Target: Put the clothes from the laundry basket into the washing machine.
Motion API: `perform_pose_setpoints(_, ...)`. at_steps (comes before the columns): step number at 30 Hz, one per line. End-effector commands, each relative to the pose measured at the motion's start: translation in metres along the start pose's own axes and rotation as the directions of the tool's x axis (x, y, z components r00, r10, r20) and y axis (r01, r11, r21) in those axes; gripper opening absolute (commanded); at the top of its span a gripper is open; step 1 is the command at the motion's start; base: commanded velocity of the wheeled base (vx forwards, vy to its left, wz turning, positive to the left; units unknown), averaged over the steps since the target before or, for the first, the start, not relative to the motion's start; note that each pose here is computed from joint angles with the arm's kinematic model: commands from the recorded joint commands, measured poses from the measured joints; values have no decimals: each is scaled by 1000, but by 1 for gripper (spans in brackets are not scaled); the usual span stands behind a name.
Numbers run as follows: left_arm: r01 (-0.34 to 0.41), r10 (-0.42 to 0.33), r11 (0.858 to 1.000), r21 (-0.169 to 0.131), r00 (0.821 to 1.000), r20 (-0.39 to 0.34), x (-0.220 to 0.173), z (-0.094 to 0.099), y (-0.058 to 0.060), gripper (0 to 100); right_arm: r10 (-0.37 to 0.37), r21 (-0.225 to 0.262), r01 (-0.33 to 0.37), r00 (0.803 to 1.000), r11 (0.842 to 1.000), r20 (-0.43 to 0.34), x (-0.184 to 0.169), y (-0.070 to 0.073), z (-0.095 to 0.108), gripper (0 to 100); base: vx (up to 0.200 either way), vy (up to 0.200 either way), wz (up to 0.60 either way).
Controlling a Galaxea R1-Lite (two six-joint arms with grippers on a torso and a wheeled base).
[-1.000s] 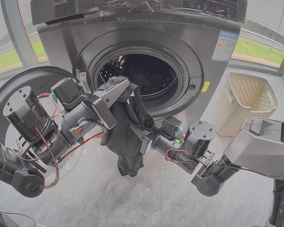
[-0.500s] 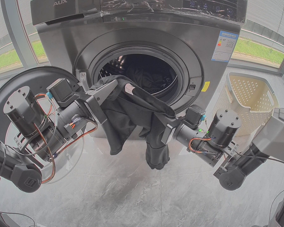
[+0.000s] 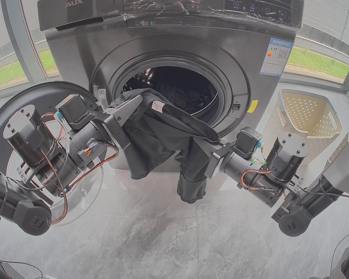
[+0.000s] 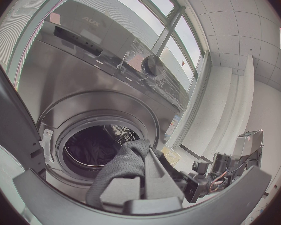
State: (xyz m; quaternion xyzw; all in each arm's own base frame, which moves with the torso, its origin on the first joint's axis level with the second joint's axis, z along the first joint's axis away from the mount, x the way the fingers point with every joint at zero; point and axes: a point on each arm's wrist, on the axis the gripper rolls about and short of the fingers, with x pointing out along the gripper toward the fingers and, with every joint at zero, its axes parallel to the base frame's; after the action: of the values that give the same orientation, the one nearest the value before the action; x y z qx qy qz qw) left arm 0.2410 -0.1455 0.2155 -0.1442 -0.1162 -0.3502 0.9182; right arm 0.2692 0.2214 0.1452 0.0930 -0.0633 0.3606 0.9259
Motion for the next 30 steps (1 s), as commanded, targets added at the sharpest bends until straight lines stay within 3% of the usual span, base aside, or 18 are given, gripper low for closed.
perform_pose_setpoints(1, 10, -10, 1000, 5, 1000, 27, 1, 6, -2, 0, -3, 3, 3, 998, 1000, -67, 2, -2, -23, 100, 0, 0, 0)
perform_pose_setpoints(7, 16, -16, 1000, 22, 1000, 23, 1, 5, -4, 0, -10, 4, 11, 992, 1000, -123, 5, -6, -44, 100, 0, 0, 0)
perform_pose_setpoints(16, 15, -15, 999, 36, 1000, 20, 0, 4, -4, 0, -5, 6, 6, 988, 1000, -156, 9, -3, -60, 100, 0, 0, 0)
perform_pose_setpoints(25, 14, -15, 999, 35, 1000, 18, 0, 4, -4, 0, -19, 0, 19, 994, 1000, -105, 21, -12, -53, 100, 0, 0, 0)
perform_pose_setpoints(30, 14, -14, 999, 35, 1000, 15, 0, 3, -4, 0, 2, 3, -1, 995, 1000, -102, 23, -7, -53, 100, 0, 0, 0)
